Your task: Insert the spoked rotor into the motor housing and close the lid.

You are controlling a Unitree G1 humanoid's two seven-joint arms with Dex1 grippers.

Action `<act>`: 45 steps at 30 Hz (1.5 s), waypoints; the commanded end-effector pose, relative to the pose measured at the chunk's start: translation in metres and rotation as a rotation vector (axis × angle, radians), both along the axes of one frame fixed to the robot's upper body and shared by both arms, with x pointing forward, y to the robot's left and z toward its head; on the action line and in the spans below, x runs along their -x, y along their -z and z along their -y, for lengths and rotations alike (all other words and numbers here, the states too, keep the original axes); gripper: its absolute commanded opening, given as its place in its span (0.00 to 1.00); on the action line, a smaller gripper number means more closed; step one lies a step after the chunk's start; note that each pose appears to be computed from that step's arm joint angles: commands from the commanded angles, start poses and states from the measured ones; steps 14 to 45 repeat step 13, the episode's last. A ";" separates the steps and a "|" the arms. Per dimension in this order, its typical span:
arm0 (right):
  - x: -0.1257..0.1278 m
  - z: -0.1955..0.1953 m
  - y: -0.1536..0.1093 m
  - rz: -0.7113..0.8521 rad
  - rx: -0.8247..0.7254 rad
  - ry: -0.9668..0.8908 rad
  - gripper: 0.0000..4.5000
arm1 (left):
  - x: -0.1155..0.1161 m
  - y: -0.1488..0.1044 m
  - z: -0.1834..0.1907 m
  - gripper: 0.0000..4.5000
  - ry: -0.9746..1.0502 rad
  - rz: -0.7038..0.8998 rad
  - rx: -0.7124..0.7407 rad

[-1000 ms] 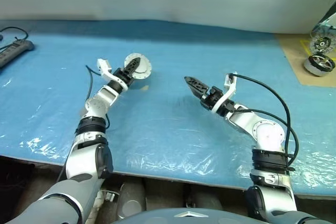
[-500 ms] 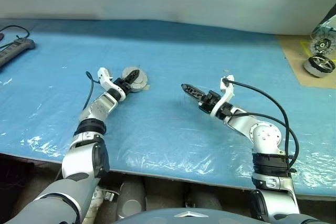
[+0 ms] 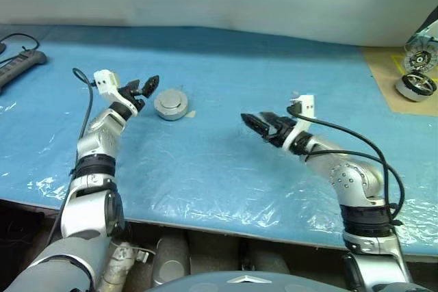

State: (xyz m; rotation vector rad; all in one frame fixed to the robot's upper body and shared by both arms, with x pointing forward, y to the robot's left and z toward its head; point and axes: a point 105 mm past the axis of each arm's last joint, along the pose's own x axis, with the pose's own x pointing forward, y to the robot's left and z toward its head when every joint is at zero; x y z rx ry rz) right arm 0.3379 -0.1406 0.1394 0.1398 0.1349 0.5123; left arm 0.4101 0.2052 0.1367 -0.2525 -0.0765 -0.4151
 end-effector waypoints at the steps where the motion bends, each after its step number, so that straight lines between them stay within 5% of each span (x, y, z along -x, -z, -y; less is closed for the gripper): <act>1: -0.002 0.044 -0.012 0.190 0.325 0.348 1.00 | 0.023 -0.005 0.028 1.00 0.002 0.077 -0.125; 3: 0.007 0.054 -0.014 0.292 0.485 0.423 1.00 | 0.037 0.000 0.038 1.00 -0.012 0.096 -0.198; 13: 0.084 0.070 0.030 0.223 0.515 0.604 1.00 | 0.102 0.034 0.049 1.00 -0.126 0.051 -0.275; 45: 0.084 0.070 0.030 0.223 0.515 0.604 1.00 | 0.102 0.034 0.049 1.00 -0.126 0.051 -0.275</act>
